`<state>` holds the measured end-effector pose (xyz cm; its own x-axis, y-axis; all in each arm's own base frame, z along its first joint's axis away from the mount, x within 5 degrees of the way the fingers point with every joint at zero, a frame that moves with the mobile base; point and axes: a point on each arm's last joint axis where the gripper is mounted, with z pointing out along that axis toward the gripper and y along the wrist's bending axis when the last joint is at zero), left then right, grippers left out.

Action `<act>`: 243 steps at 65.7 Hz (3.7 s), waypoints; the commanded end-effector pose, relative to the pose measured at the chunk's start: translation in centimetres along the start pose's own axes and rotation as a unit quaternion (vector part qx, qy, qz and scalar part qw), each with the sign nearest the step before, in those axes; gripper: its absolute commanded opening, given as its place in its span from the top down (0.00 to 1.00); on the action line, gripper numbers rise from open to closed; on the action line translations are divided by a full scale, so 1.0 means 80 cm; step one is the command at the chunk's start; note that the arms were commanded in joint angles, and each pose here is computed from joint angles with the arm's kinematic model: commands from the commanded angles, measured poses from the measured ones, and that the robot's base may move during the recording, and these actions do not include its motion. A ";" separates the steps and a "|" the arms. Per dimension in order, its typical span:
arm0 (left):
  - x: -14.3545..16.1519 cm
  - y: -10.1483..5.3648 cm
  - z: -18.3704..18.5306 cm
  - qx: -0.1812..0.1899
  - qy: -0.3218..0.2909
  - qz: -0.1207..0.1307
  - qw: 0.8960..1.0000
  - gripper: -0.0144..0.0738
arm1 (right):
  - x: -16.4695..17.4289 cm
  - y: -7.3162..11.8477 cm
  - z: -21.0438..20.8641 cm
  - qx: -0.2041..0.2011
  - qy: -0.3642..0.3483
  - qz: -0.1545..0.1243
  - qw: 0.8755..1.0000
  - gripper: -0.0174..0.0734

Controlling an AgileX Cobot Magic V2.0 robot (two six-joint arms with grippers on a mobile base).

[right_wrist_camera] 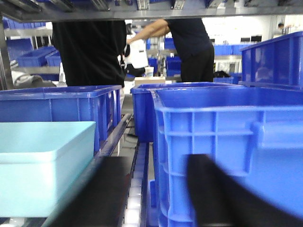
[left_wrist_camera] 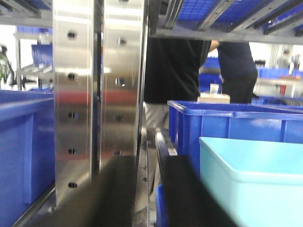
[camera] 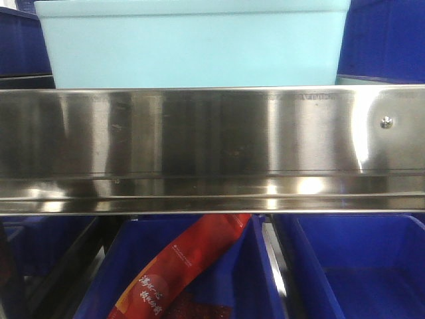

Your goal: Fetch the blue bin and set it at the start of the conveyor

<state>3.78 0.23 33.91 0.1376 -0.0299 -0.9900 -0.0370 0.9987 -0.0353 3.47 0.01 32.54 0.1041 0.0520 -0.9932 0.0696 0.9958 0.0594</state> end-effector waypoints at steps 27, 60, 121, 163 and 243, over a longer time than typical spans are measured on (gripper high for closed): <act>-0.048 -0.040 0.111 0.116 0.125 0.019 0.985 0.27 | -0.053 0.008 0.096 -0.033 0.088 -0.044 0.995 0.18; -0.079 -0.136 0.307 0.141 0.362 0.024 0.921 0.27 | -0.104 0.107 0.296 -0.159 0.353 -0.016 0.922 0.18; 0.070 -0.140 0.449 0.073 0.567 0.019 0.820 0.55 | 0.035 0.143 0.464 -0.104 0.531 -0.034 0.840 0.65; -0.037 -0.128 0.405 0.087 0.485 0.004 0.870 0.96 | -0.053 0.135 0.419 -0.115 0.469 -0.027 0.875 0.98; -0.110 -0.119 0.253 0.131 0.465 0.014 0.875 0.96 | -0.140 0.127 0.279 -0.164 0.408 -0.033 0.897 0.98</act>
<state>23.53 -8.29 44.96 -0.7628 0.0876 -0.6406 0.2015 0.9736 -0.1068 25.21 8.32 45.97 -0.7022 -0.0820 -0.7073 -0.2538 0.9569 0.1411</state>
